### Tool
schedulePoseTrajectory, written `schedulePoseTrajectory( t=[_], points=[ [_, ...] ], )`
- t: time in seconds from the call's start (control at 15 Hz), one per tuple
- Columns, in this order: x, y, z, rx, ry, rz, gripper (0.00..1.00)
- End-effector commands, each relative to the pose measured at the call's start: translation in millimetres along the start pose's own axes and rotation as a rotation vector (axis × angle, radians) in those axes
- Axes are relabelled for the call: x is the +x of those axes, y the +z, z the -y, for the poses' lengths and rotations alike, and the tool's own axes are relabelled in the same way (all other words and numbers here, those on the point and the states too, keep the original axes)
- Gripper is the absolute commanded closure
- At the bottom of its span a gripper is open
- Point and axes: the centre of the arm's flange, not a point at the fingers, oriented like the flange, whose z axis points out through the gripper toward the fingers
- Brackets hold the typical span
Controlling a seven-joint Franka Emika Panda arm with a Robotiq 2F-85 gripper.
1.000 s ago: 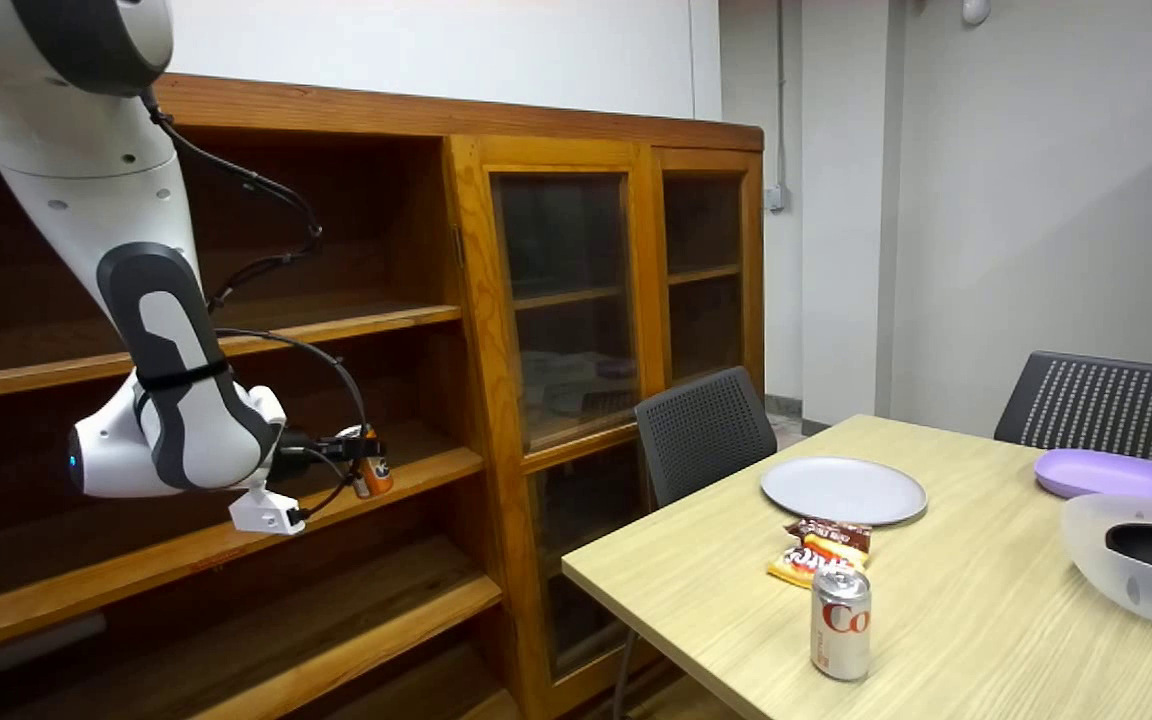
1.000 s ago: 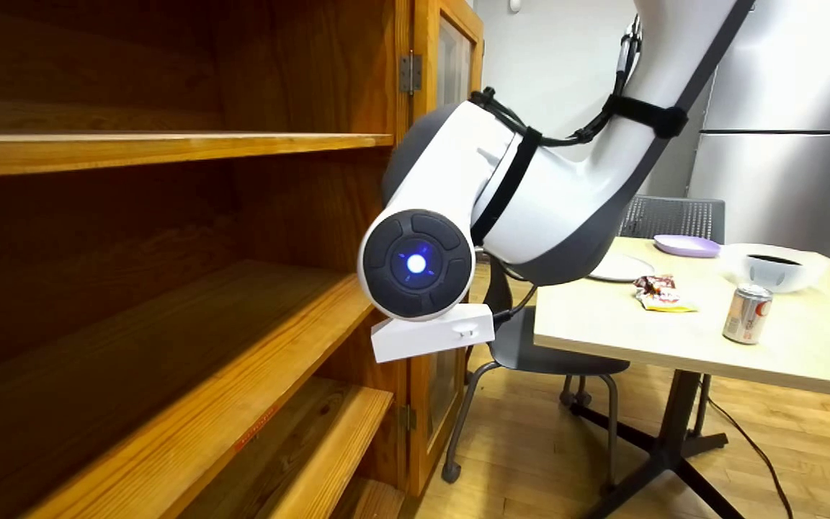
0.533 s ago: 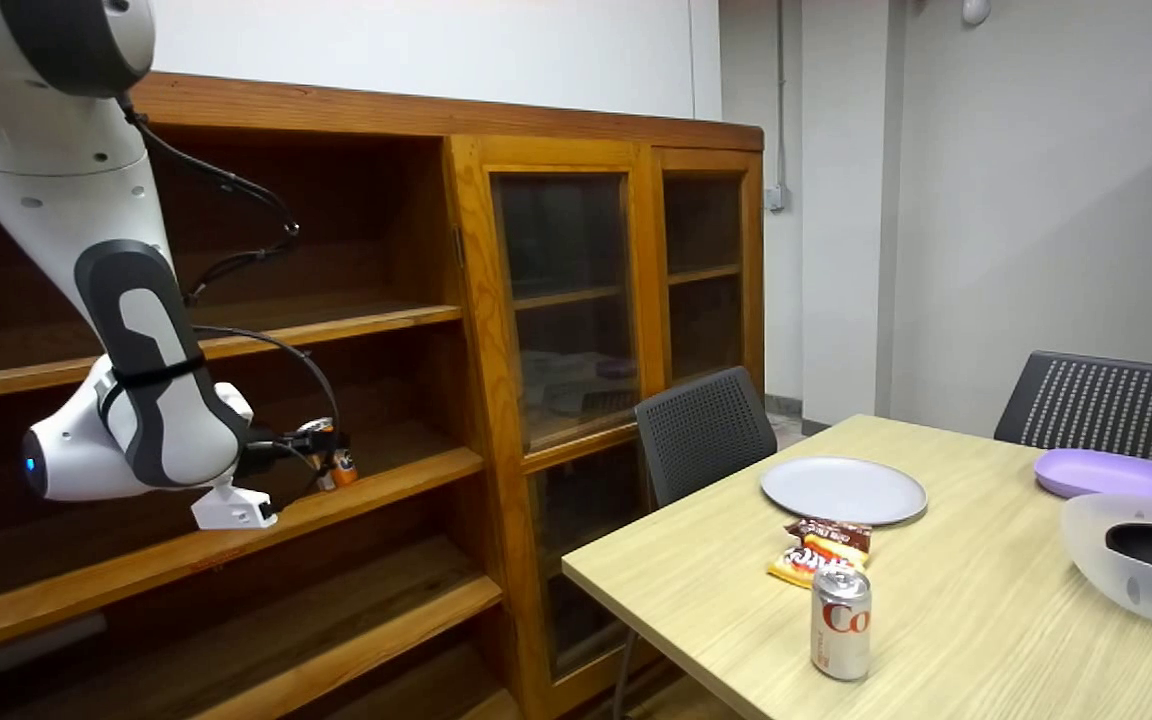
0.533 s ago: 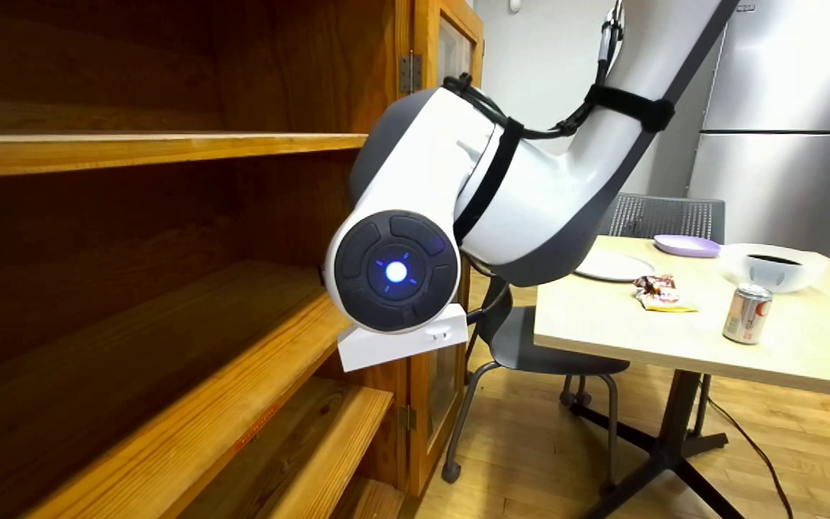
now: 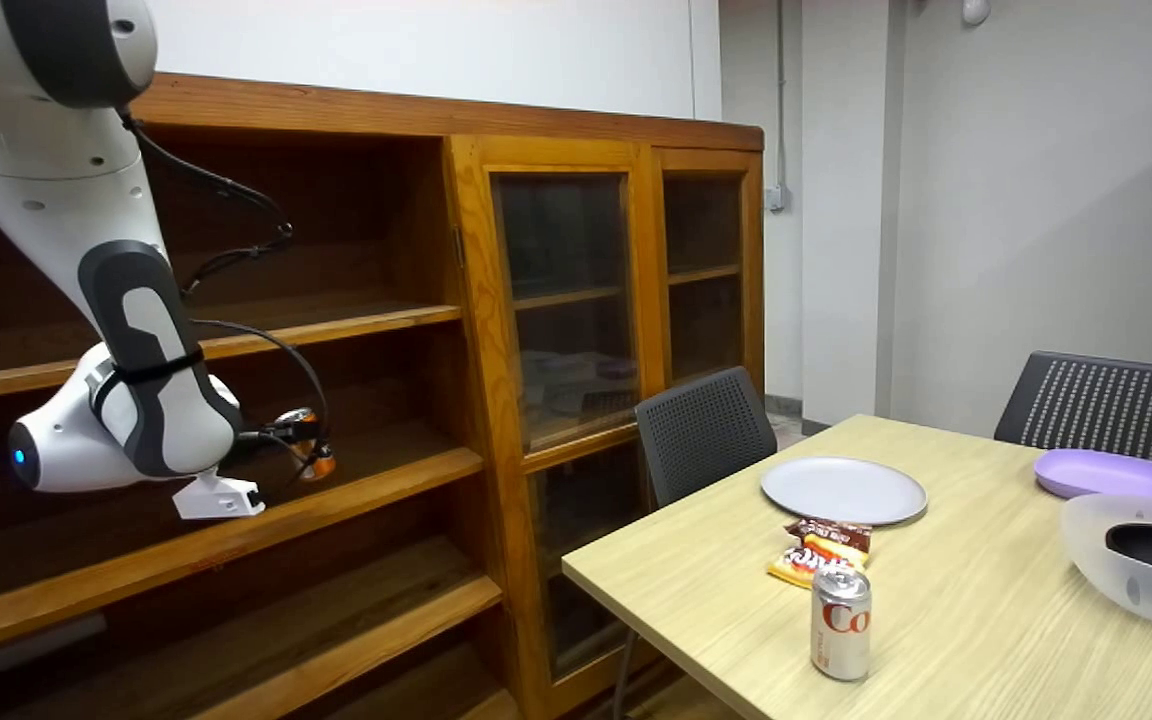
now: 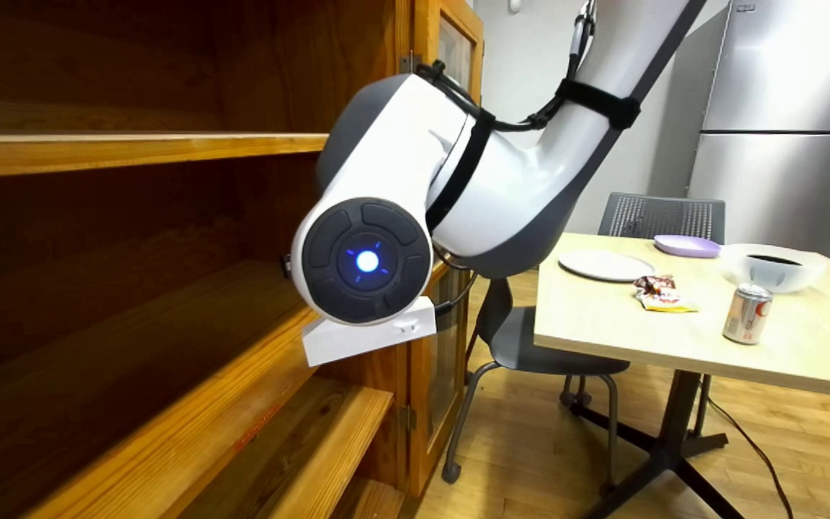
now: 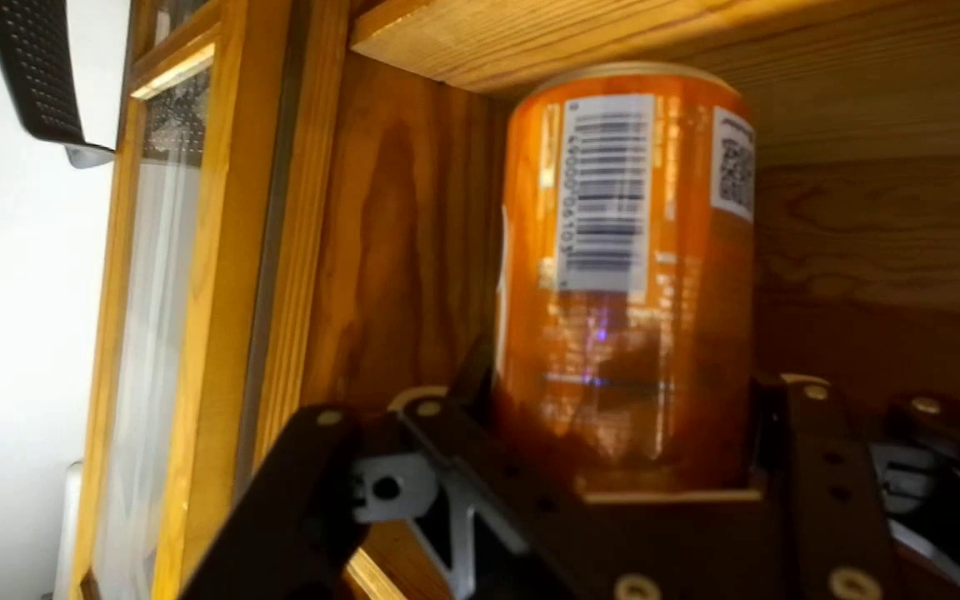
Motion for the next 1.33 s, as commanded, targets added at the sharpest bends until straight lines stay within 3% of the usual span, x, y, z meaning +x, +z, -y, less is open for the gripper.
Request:
schedulePoseTrajectory(
  t=[0.0,1.27],
  points=[
    [11,13,22,0.052,0.001,-0.015,0.64],
    [-8,60,64,0.121,-0.017,0.055,0.64]
  ],
)
